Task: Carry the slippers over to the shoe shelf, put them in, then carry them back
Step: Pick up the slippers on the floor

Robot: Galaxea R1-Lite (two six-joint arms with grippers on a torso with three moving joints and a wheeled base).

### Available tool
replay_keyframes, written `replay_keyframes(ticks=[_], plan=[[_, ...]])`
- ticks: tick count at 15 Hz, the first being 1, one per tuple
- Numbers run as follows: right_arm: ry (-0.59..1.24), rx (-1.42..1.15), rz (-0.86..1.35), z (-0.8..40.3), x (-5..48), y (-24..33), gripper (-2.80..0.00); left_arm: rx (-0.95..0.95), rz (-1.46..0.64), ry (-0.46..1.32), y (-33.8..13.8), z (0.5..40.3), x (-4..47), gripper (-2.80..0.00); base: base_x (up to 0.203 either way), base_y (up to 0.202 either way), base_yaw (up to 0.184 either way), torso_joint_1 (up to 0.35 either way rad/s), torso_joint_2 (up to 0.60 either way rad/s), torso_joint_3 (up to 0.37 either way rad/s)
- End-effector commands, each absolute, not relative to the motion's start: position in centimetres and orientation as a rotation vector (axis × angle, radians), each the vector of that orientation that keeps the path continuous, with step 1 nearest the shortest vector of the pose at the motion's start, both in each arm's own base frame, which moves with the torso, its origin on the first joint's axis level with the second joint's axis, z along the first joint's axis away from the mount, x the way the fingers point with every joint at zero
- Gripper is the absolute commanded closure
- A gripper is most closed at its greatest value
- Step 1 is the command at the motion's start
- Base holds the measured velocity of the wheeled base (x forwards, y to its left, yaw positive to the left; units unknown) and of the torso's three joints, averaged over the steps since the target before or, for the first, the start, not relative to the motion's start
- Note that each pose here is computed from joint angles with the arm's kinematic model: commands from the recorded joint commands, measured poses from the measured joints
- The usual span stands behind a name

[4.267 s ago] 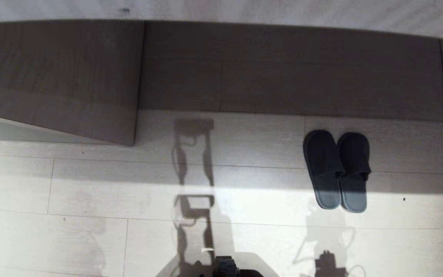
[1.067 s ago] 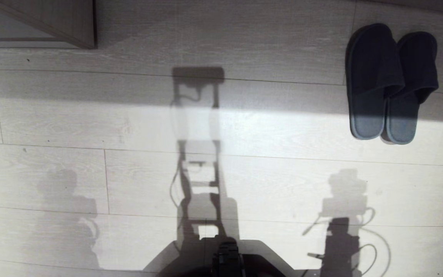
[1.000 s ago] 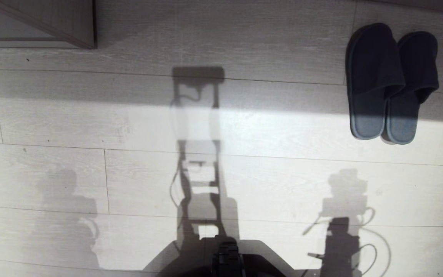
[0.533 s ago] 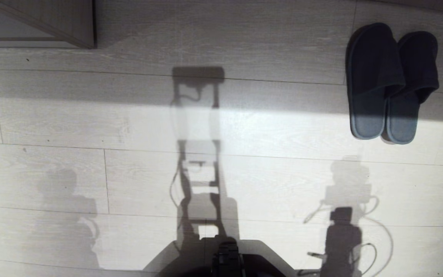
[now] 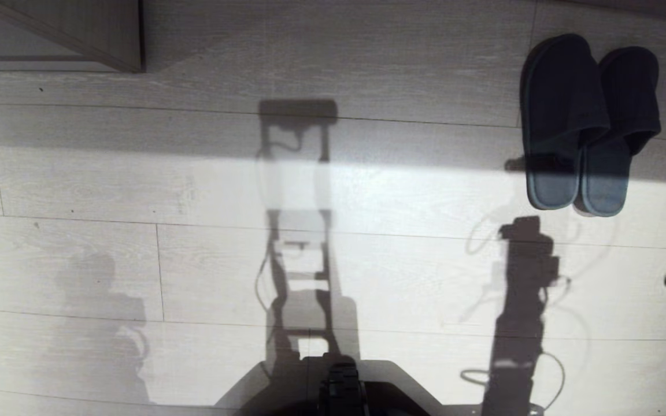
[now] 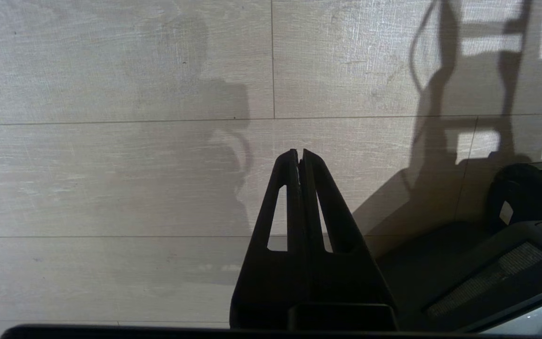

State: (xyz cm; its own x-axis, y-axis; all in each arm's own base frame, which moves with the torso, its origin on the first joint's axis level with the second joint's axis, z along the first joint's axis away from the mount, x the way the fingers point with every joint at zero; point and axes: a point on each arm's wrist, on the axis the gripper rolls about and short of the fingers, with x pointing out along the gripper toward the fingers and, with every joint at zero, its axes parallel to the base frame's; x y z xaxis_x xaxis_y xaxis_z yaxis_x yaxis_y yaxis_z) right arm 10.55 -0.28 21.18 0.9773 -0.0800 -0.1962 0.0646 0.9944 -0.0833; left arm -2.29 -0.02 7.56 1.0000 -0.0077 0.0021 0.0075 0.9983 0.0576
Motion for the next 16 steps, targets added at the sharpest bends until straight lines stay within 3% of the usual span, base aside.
replay_keyframes(ticks=[1, 6, 9, 16], plan=[[0.313, -0.085, -0.085, 19.6, 18.2, -0.5, -2.8, 0.059, -0.008, -0.002, 0.0, 7.6, -2.3, 0.0, 0.0, 0.0, 0.0, 0.0, 0.0, 0.0], [0.091, -0.056, -0.123, 19.6, 25.4, -1.2, -2.8, 0.064, -0.009, -0.002, 0.0, 7.6, -2.3, 0.0, 0.0, 0.0, 0.0, 0.0, 0.0, 0.0], [0.007, 0.055, -0.102, 20.4, 26.1, -1.8, -2.8, 0.063, -0.009, -0.003, 0.0, 7.6, -2.3, 0.0, 0.0, 0.0, 0.0, 0.0, 0.0, 0.0], [-0.14, 0.026, -0.102, 22.5, 28.6, -2.8, -2.8, 0.052, -0.006, -0.002, 0.0, 7.5, -2.3, 0.0, 0.0, 0.0, 0.0, 0.0, 0.0, 0.0]])
